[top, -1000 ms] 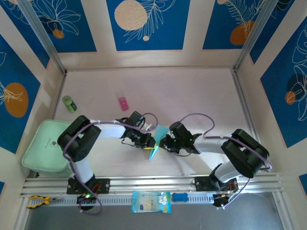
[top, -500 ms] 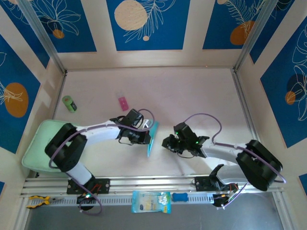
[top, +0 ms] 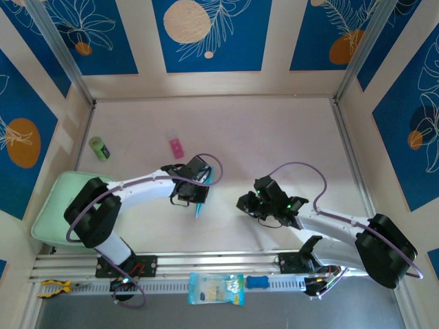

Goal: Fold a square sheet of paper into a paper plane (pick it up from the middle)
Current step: Turn over a paper plane at the center of the table.

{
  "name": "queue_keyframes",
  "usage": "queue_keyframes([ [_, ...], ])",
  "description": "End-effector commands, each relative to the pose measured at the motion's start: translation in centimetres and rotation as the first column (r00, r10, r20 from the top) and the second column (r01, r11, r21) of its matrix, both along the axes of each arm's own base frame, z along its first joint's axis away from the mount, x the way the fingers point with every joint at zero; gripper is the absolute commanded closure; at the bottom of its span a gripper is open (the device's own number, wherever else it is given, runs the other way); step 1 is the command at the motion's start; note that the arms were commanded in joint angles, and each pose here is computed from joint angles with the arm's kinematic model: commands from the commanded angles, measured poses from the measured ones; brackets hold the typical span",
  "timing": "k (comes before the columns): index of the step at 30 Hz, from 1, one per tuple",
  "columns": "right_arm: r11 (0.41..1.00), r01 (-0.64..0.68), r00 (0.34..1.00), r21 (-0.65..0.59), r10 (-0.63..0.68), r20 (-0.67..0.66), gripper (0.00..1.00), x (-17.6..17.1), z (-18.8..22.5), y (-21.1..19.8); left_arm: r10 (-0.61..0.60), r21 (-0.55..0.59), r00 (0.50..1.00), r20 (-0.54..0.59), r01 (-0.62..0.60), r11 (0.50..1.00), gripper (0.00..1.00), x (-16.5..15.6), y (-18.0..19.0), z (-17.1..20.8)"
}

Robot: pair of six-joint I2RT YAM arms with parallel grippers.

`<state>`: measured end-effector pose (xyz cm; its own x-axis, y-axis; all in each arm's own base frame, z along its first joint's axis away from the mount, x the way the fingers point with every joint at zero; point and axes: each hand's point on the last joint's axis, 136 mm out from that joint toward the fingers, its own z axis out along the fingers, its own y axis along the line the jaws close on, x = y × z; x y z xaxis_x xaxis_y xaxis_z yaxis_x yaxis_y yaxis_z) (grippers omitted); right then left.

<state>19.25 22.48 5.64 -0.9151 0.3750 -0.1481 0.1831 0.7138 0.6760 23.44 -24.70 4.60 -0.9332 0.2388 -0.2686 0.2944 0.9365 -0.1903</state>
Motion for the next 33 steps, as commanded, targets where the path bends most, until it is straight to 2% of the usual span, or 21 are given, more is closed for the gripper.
queue_keyframes([
  [1,1.0,0.009,1.0,-0.02,-0.009,-0.015,0.82,-0.4,-0.5,-0.4,-0.009,0.045,1.0,-0.018,0.01,0.999,1.0,-0.4,0.3,-0.5],
  [5,1.0,0.01,1.0,-0.021,-0.01,-0.021,0.82,-0.6,-0.6,-0.5,-0.013,0.042,0.999,-0.039,0.015,0.999,1.0,-0.6,0.2,-1.0],
  [15,1.0,0.009,1.0,-0.022,-0.01,-0.026,0.81,-0.6,-0.8,-0.5,-0.024,0.031,0.999,-0.044,0.025,0.999,0.92,-0.8,0.0,-1.1],
  [33,1.0,-0.011,0.999,-0.01,0.011,-0.03,0.81,-0.7,-0.8,0.0,-0.023,0.045,0.998,-0.059,0.026,0.999,0.88,-0.9,0.1,-1.7],
])
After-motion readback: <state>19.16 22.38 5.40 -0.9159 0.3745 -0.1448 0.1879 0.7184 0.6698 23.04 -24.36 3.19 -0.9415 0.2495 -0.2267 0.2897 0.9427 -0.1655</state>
